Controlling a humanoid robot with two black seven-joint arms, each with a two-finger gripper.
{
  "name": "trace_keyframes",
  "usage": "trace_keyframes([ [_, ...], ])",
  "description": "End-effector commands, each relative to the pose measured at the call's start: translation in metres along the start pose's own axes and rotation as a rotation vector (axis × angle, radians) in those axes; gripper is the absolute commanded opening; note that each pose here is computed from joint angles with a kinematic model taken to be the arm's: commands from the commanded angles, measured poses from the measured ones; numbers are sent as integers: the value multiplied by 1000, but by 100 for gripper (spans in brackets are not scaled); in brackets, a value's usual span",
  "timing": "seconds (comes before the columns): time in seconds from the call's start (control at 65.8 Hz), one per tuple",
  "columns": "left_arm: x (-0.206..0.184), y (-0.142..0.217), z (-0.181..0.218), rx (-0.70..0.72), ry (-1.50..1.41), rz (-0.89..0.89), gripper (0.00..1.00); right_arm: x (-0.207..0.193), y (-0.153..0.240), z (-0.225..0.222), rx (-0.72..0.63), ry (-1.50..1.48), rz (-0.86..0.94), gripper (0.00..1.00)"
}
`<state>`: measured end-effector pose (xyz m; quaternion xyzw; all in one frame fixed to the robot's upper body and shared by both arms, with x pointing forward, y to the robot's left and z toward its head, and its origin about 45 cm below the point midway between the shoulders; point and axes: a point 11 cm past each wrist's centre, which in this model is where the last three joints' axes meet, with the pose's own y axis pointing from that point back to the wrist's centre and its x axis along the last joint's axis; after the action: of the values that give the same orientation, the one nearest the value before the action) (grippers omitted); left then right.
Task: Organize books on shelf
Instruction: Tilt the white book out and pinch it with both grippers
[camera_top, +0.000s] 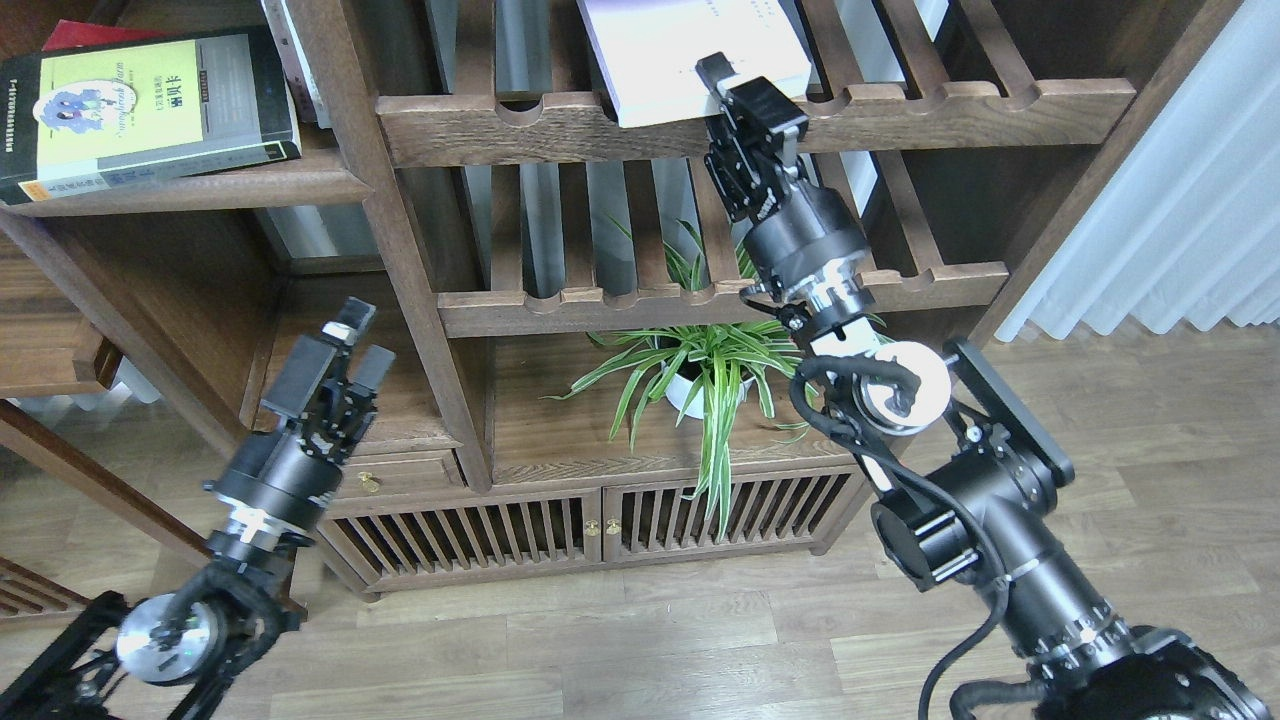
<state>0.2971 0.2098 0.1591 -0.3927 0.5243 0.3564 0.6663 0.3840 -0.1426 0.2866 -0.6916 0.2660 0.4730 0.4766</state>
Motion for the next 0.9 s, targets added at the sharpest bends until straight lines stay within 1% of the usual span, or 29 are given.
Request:
trace_keyframes([
  [0.0,-6,-9,-15,10,39,-32,96,-6,18,7,6,-46,-44,4],
  [0.137,-7,-11,-21,32,41,-35,96,-4,45,16,-11,-82,-70,4],
  [0.258,-15,-19,-20,36,42,-61,96,-5,71,29,-71,-111,-129,4],
  [0.365,-23,-23,-22,45,44,-86,96,2,92,39,-92,-138,-90,4],
  [0.486,-22,-22,-23,53,39,-81,95,11,106,46,-109,-155,-52,4],
  [0.562,-22,-23,-26,67,39,-81,95,16,117,60,-163,-174,-26,4],
  [0.577,-23,-23,-26,79,33,-83,95,18,123,67,-195,-187,-12,4],
  [0.729,-23,-22,-19,113,-10,-72,94,24,133,70,-206,-192,16,4],
  [0.836,-17,-14,-15,167,-57,-37,90,27,142,78,-241,-203,38,5],
  [0.881,-15,-11,-13,185,-76,-24,89,29,145,80,-256,-204,50,5],
])
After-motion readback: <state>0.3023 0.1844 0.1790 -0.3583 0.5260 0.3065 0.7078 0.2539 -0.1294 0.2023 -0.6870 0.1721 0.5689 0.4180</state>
